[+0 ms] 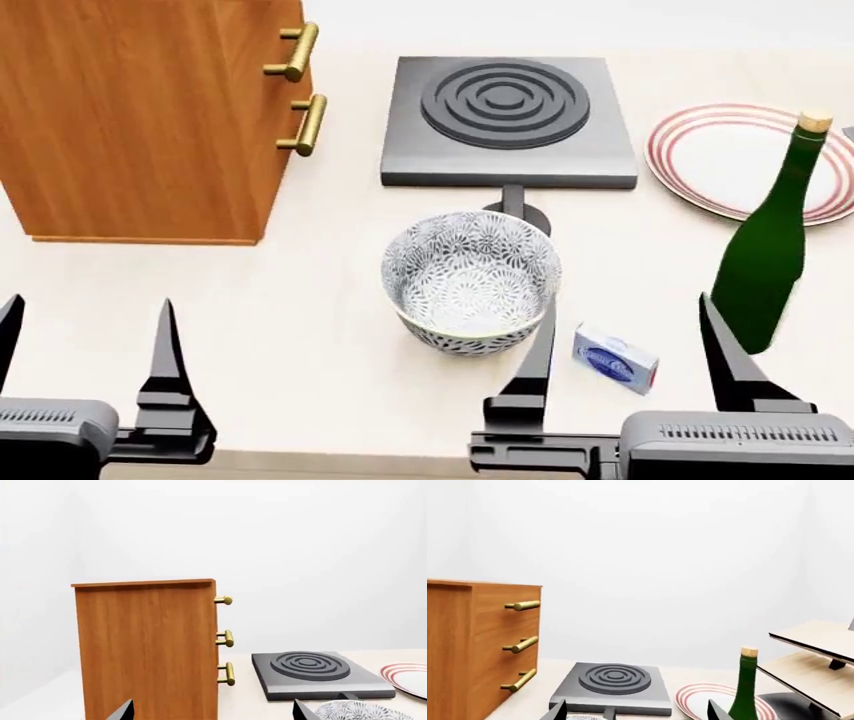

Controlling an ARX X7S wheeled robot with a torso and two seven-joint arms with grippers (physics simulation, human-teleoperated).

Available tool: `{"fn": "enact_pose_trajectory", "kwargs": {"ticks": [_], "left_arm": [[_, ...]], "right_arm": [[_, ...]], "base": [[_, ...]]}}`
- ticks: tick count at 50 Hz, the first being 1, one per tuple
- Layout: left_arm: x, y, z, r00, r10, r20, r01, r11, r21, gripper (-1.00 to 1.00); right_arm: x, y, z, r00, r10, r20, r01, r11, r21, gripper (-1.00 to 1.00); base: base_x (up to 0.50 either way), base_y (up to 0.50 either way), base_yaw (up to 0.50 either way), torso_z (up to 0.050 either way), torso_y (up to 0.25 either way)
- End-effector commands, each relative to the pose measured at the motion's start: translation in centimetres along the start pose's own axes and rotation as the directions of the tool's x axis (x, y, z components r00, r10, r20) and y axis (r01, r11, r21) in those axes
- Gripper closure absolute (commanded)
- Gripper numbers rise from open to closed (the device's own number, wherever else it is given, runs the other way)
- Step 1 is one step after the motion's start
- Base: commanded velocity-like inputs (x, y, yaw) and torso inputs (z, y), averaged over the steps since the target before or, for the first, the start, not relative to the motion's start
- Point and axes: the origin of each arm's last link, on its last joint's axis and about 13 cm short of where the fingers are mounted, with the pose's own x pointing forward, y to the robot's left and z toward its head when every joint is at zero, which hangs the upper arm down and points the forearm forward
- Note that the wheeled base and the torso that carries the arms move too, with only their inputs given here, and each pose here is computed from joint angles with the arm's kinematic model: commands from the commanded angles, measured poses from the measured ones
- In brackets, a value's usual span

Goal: Put the bowl on the top of the cabinet.

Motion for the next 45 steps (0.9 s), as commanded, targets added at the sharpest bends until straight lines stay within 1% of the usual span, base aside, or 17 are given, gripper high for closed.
{"fn": "enact_pose_trajectory", "kwargs": {"ticks": [1, 6, 10, 28, 37, 45], "left_arm": [[-0.01, -0.13, 0.06, 1.0, -0.003, 0.001, 0.003, 1.0, -0.002, -1.0], [0.02, -0.07, 0.0, 1.0, -0.002, 0.002, 0.002, 1.0, -0.003, -1.0], [-0.01, -0.02, -0.03, 1.0, 0.001, 0.002, -0.001, 1.0, -0.003, -1.0], [-0.04, -0.03, -0.05, 1.0, 0.002, 0.001, -0.002, 1.0, -0.006, -1.0], [-0.13, -0.09, -0.01, 1.0, 0.0, 0.003, 0.0, 1.0, -0.009, -1.0], [-0.15, -0.02, 0.12, 1.0, 0.002, 0.006, -0.002, 1.0, -0.009, -1.0]], "right_arm": [[0.02, -0.14, -0.05, 1.0, -0.004, -0.004, 0.004, 1.0, 0.011, -1.0], [0.01, -0.06, -0.11, 1.0, 0.0, -0.001, 0.0, 1.0, -0.005, -1.0], [0.02, 0.02, -0.17, 1.0, -0.004, 0.0, 0.004, 1.0, -0.018, -1.0], [-0.01, 0.04, -0.21, 1.0, 0.002, -0.005, -0.002, 1.0, -0.01, -1.0], [-0.09, -0.03, -0.08, 1.0, 0.002, -0.004, -0.002, 1.0, -0.001, -1.0], [-0.08, 0.0, 0.0, 1.0, 0.001, -0.002, -0.001, 1.0, -0.006, -1.0]], "base": [[0.0, 0.0, 0.0, 0.0, 0.0], [0.0, 0.06, 0.0, 0.0, 0.0], [0.0, 0.5, 0.0, 0.0, 0.0], [0.0, 0.49, 0.0, 0.0, 0.0], [0.0, 0.06, 0.0, 0.0, 0.0], [0.0, 0.46, 0.0, 0.0, 0.0]]}}
